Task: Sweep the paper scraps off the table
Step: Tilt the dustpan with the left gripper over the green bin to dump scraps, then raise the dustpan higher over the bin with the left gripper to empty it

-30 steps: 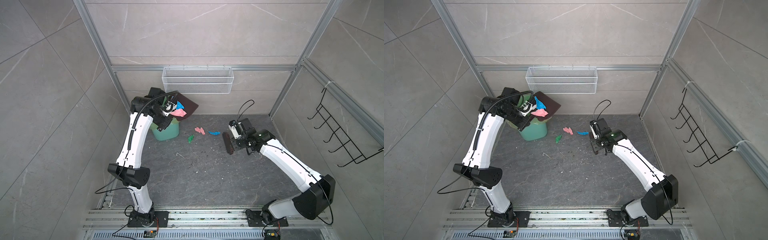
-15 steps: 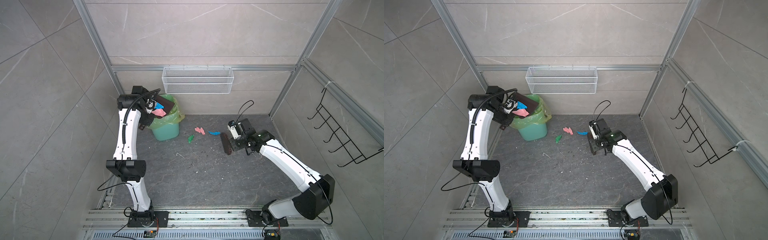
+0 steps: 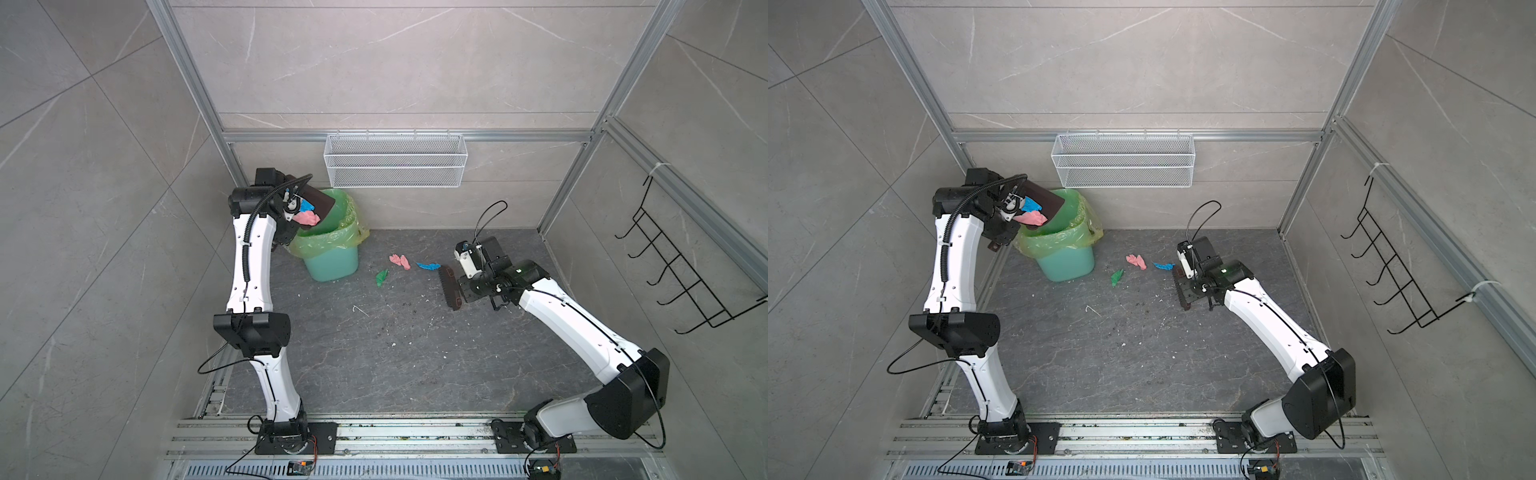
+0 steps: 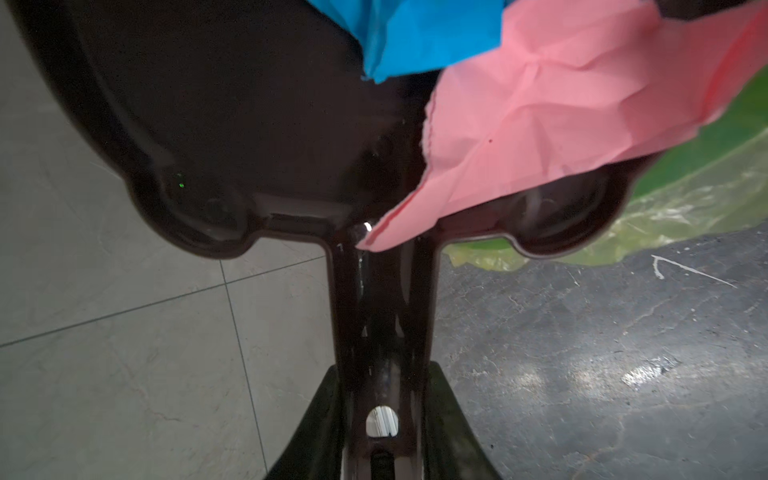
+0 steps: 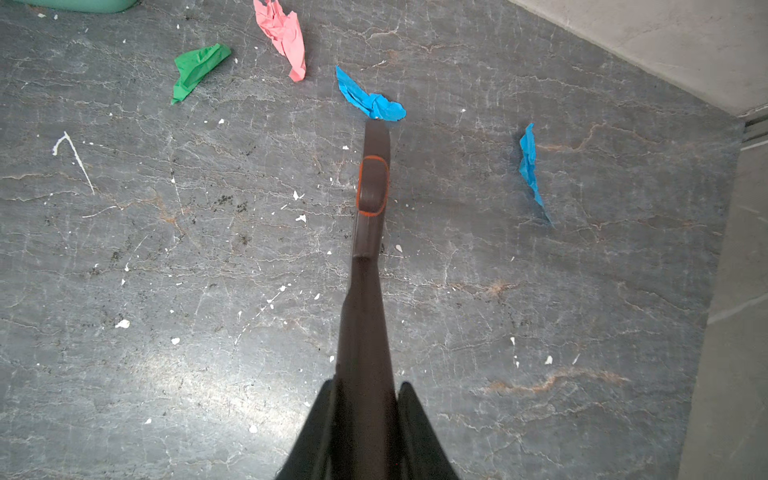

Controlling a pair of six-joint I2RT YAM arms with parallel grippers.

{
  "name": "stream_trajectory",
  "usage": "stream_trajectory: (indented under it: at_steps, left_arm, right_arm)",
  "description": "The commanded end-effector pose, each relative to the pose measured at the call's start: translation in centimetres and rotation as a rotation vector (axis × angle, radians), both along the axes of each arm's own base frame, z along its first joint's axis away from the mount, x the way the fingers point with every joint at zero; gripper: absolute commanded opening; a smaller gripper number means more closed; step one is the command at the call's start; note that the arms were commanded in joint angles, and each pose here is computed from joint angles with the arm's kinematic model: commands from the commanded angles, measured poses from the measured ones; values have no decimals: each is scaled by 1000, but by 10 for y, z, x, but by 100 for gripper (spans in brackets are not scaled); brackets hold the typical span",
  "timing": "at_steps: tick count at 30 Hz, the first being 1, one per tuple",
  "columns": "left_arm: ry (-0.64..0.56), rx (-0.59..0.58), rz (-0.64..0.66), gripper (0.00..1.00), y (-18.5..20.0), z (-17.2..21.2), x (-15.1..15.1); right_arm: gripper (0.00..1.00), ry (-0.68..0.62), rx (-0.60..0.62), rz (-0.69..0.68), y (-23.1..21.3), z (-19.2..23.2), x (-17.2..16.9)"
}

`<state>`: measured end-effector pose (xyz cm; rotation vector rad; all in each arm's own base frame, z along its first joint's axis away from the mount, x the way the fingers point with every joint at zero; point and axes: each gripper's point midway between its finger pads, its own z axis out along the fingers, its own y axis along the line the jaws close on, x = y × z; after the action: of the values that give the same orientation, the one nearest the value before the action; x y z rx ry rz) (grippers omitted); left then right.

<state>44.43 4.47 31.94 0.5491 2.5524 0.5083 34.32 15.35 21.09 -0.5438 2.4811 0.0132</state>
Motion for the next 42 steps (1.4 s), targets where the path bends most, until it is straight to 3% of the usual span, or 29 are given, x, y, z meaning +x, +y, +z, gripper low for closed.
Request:
stream_trajectory:
  at_steps: [1, 12, 24, 36, 42]
  left_arm:
    - [-103, 120, -20, 0, 15, 29, 13]
    - [-122, 420, -89, 0, 38, 49, 26]
    - [-199, 631, -110, 0, 44, 79, 49]
    - [-218, 777, -128, 0, 41, 89, 56]
    - [-219, 779, -123, 0, 42, 91, 48]
  right_arm:
    - [0, -28, 41, -17, 5, 10, 8]
    - [0, -16, 49, -17, 8, 4, 9]
    - [0, -24, 42, -20, 7, 3, 10]
    - [0, -28, 45, -13, 6, 0, 8]
    - [0, -36, 58, -5, 8, 2, 6]
